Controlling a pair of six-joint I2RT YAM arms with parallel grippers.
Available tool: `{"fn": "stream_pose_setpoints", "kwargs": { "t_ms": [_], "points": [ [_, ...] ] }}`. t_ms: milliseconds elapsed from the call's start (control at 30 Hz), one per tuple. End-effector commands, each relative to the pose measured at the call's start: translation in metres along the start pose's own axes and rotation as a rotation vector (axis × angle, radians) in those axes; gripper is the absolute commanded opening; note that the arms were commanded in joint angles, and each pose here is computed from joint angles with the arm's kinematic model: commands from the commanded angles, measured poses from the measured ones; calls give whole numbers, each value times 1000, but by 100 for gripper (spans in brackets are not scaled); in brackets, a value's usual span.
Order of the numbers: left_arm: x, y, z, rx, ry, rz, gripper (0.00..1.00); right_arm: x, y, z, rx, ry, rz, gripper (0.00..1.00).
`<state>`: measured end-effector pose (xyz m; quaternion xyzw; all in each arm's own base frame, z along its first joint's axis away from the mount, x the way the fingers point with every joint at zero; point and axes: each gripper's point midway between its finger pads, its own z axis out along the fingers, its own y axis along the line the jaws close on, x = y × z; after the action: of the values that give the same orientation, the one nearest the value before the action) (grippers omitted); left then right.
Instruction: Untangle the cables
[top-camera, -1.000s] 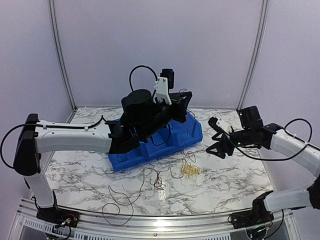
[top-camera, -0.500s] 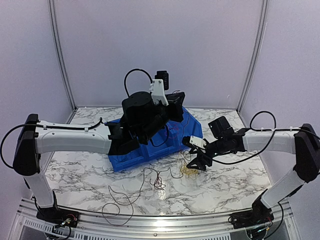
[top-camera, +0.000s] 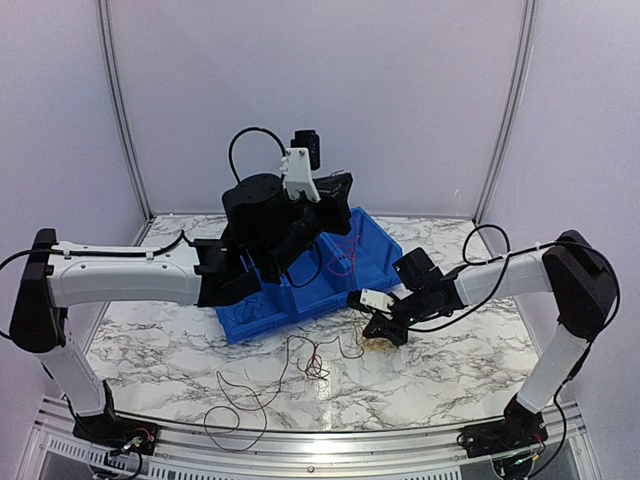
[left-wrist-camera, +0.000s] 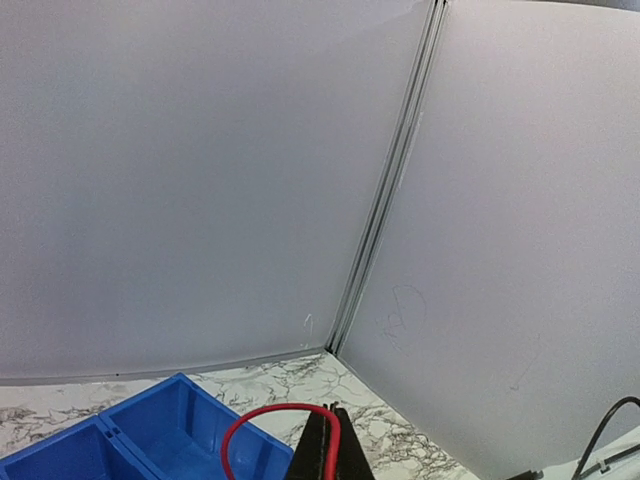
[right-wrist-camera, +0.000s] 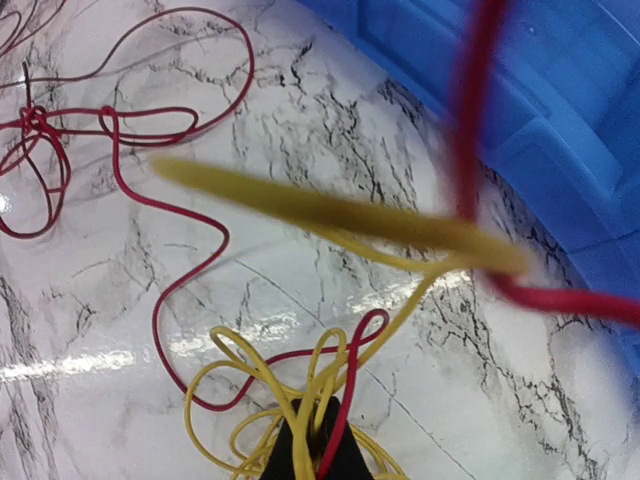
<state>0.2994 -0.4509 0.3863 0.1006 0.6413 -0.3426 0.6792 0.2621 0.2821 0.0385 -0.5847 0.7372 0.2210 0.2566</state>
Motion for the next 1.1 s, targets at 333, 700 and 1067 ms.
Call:
{"fn": "stream_pose_setpoints", "kwargs": {
  "t_ms": [333, 700, 1067],
  "points": [
    [-195, -6, -36, -67, -267, 205, 0, 20, -34, -1, 38, 49, 142, 0],
    [-175, 1, -15, -96, -182, 257, 0, 36, -48, -17, 51, 84, 198, 0],
    [-94, 43, 25, -79, 5, 183, 0, 22, -54, -40, 114, 69, 138, 0]
  ]
}}
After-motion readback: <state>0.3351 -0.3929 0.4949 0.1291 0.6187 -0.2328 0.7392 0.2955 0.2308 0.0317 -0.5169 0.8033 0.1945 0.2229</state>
